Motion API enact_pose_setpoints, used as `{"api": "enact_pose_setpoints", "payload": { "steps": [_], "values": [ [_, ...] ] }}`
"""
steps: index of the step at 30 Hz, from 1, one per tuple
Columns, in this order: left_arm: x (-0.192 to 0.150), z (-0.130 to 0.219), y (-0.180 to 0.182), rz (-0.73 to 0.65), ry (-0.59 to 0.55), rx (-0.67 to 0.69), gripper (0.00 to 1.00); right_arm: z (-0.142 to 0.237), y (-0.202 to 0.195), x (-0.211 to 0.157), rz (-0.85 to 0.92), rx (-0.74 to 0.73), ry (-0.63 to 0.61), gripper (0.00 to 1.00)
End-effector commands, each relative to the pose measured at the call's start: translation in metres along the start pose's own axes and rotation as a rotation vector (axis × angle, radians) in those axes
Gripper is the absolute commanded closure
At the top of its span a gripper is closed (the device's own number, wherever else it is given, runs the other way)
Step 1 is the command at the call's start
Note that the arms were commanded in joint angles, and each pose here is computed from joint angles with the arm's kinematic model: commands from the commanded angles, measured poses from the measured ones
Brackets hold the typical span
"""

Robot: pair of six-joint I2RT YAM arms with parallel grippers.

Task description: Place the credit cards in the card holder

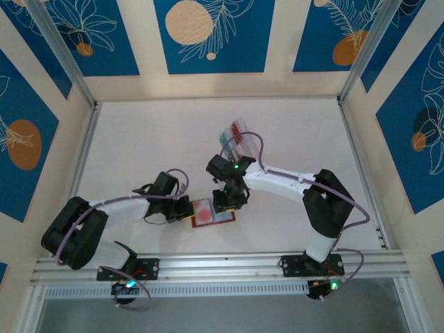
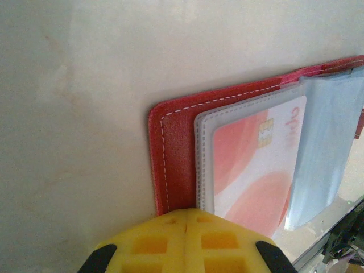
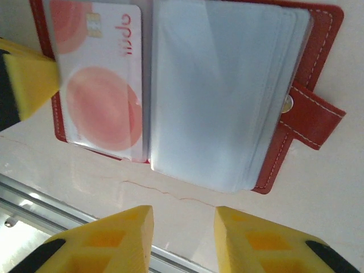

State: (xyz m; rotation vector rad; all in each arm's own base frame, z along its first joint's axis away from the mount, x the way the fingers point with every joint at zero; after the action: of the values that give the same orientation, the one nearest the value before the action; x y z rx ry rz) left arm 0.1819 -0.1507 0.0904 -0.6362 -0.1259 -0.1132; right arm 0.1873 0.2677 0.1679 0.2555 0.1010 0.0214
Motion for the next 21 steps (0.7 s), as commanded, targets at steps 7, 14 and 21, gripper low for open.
{"api": "enact_pose_setpoints", "payload": {
  "steps": [7, 14, 21],
  "values": [
    [-0.027, -0.017, 0.023, 0.046, 0.13, 0.102, 1.0, -0.027, -0.002, 0.0, -0.051, -0.032, 0.062, 0.64],
    [-0.028, -0.018, 0.025, 0.043, 0.136, 0.11, 1.0, -0.04, -0.007, 0.002, -0.072, -0.116, 0.061, 0.63],
    [-0.028, -0.02, 0.026, 0.041, 0.145, 0.119, 1.0, -0.06, -0.004, 0.001, -0.081, -0.121, 0.095, 0.61]
  ]
}}
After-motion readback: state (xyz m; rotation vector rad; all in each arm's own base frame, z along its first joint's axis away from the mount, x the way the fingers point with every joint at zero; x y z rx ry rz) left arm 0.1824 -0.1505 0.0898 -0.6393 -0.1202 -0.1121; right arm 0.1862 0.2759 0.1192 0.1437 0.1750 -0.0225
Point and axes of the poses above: each hand's point on the last joint's axis, 136 mm out from that joint toward the fingers, its own z axis back along the fingers, its own y axis along the line the jaws close on, x = y × z, the point moved 10 cm from there along z, back along the fingers, and after that the axes turned 15 degrees about -z, right-handed, at the moved point
